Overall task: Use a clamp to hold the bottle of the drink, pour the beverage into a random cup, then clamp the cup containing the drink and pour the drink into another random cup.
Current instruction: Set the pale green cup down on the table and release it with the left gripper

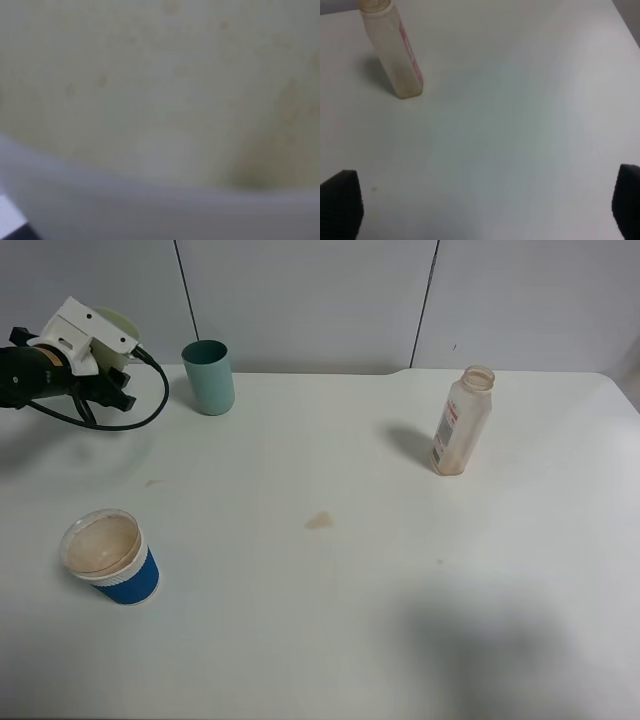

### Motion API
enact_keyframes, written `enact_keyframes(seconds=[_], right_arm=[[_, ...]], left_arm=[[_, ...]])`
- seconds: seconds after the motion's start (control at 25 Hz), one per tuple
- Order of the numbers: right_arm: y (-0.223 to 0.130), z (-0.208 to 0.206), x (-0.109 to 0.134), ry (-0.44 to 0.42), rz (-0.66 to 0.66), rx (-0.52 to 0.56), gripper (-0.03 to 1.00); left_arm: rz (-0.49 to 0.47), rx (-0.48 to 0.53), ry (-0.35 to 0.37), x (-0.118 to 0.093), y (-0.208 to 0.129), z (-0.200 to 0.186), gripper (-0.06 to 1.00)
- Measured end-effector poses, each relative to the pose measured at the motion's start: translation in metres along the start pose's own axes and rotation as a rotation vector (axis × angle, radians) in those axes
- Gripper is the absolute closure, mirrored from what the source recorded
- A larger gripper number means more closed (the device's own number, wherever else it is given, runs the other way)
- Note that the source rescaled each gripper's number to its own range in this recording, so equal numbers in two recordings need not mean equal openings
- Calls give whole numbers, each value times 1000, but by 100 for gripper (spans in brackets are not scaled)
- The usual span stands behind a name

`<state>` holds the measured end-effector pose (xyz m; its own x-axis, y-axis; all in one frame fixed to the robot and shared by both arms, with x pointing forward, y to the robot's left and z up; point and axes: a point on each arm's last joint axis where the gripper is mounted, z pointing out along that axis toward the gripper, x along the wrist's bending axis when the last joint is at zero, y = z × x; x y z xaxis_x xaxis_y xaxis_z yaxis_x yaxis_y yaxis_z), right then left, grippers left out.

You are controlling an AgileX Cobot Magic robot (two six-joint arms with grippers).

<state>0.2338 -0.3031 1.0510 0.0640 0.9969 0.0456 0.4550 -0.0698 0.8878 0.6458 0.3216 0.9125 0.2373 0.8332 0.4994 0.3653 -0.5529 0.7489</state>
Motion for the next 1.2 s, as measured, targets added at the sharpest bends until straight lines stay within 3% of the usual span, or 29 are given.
enact_keyframes(seconds=[0.24, 0.48, 0.92, 1.2], right_arm=[[0, 0, 0, 0, 0, 0, -3], [0, 0, 0, 0, 0, 0, -3], [0, 0, 0, 0, 0, 0, -3], [0, 0, 0, 0, 0, 0, -3]], left_arm=[[-94, -29, 14, -6, -7, -5, 92], [-221, -121, 47, -9, -9, -12, 92], [-247, -185, 63, -23, -25, -29, 92], [-316, -270, 85, -28, -30, -41, 92]])
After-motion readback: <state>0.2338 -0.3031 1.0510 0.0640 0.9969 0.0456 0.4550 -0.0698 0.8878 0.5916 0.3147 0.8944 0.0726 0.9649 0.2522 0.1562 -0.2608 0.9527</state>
